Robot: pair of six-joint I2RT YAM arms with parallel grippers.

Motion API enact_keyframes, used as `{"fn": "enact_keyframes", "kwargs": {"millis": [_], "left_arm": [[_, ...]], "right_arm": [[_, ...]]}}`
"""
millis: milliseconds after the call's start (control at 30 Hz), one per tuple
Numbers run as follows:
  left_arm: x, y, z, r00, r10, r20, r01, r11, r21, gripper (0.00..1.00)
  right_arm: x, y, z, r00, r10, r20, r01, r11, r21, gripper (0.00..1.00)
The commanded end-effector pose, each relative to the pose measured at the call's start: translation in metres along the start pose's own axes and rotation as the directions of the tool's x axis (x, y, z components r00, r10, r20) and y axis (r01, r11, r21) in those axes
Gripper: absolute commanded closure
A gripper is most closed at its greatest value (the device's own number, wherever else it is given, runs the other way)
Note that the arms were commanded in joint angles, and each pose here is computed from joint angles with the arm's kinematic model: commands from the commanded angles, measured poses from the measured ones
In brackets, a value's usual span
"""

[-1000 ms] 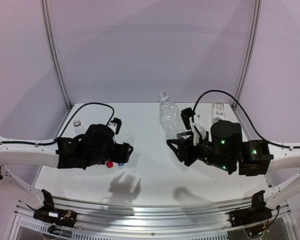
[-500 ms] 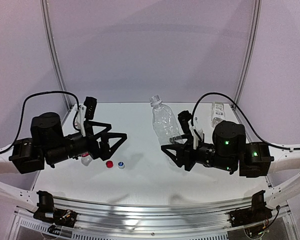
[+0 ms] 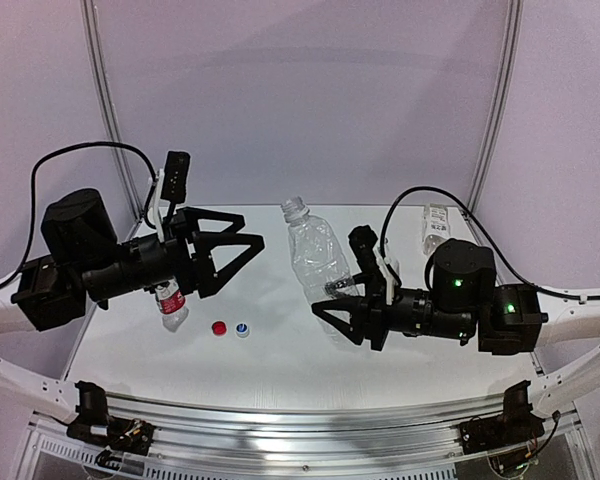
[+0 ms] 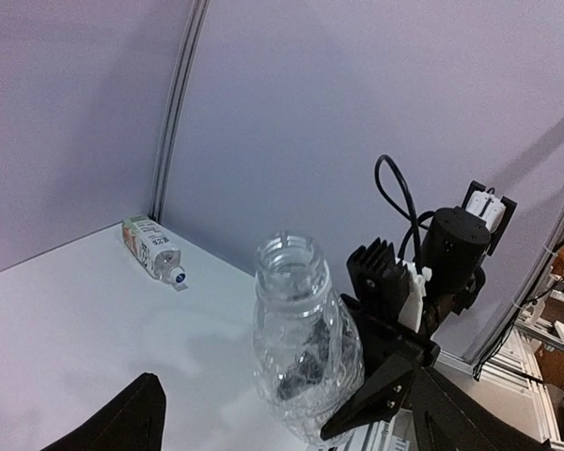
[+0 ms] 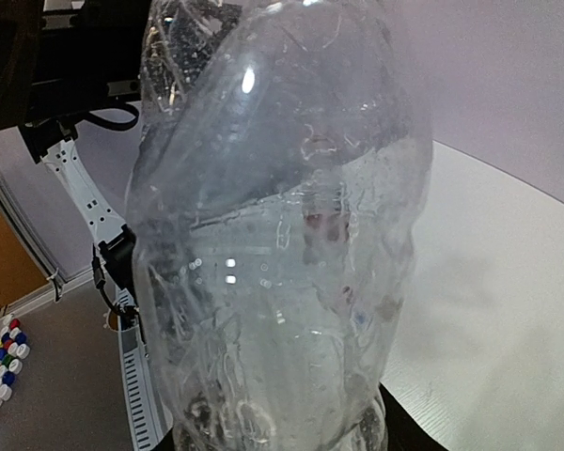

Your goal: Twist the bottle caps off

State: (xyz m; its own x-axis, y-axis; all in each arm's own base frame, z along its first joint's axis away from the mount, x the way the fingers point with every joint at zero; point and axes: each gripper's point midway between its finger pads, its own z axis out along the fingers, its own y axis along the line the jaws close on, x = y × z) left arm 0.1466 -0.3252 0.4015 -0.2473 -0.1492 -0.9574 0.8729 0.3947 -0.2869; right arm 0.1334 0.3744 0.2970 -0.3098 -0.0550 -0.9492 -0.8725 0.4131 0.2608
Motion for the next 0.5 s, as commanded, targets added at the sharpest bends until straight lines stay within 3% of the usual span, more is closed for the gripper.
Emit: {"fn": "enact_keyframes", "kwargs": {"millis": [0,167,467], "left_arm": [[-0.02,-0.015,0.013,1.0,-0.003,0.03,0.001,0.998,0.059,0.13],[-0.022,-0.019,0.031,1.0,-0.014,0.012,0.013,0.997,0.077,0.16],[-0.023,-0.017,0.053,0.999,-0.042,0.005,0.041,0.995,0.087,0.3]], "right_arm": [[0.001,0.01,-0.001,1.0,-0.015,0.003,0.015,0.998,-0.065,1.0],[0.001,0.013,-0.001,1.0,-0.016,0.0,0.016,0.997,-0.079,1.0],[0.0,0.014,-0.001,1.0,-0.021,0.003,0.021,0.996,-0.086,1.0]]}}
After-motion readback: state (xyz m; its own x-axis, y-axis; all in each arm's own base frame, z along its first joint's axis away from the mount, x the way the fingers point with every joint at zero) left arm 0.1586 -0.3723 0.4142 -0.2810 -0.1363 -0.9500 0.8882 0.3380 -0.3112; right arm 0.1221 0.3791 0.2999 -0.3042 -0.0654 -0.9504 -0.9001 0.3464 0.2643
